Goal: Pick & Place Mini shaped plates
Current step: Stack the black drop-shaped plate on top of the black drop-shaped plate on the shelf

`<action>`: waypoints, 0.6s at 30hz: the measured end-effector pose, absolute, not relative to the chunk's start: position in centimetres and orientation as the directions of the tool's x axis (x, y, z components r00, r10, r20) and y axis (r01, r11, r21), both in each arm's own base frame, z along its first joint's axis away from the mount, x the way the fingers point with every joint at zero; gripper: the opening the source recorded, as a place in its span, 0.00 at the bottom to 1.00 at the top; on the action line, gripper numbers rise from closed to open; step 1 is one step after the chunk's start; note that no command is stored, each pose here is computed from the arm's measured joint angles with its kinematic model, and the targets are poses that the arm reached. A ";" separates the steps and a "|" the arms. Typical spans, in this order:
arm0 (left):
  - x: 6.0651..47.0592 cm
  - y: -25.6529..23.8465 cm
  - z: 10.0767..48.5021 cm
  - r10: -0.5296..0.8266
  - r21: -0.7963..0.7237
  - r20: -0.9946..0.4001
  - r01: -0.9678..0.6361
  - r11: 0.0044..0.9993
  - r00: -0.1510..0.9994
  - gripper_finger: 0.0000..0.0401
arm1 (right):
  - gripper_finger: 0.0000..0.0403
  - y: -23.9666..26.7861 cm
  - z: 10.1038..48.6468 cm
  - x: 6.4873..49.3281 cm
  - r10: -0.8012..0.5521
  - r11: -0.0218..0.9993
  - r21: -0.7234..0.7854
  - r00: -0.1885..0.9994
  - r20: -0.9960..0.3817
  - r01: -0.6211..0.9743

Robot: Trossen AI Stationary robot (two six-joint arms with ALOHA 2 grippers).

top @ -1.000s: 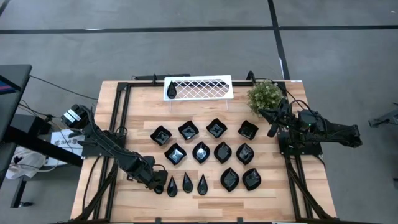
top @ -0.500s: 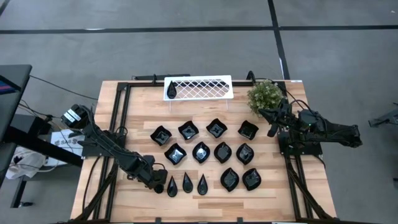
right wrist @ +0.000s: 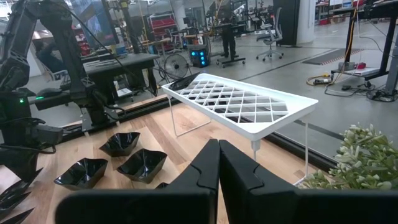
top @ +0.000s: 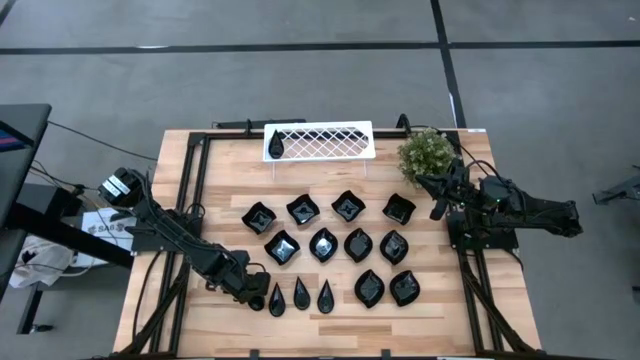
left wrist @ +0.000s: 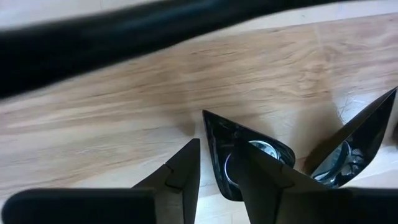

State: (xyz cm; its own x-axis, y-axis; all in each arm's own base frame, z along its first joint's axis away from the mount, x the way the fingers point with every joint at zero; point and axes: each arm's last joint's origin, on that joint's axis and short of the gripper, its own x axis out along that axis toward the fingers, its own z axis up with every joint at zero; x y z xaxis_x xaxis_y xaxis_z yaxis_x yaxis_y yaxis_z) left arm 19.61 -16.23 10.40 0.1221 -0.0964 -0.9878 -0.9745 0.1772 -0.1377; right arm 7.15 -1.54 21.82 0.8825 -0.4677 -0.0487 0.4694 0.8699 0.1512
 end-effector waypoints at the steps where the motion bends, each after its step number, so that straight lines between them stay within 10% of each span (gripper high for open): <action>1: 19.6 -16.2 10.4 -0.097 -0.138 -0.988 -0.974 0.177 0.122 0.24 | 0.00 -1.5 21.8 7.2 -0.468 0.870 0.151 0.883 -0.049 0.469; 18: 19.7 -16.3 10.4 -0.100 -0.148 -0.986 -0.974 0.170 0.133 0.02 | 0.00 -1.5 21.8 7.2 -0.467 0.870 0.151 0.883 -0.049 0.469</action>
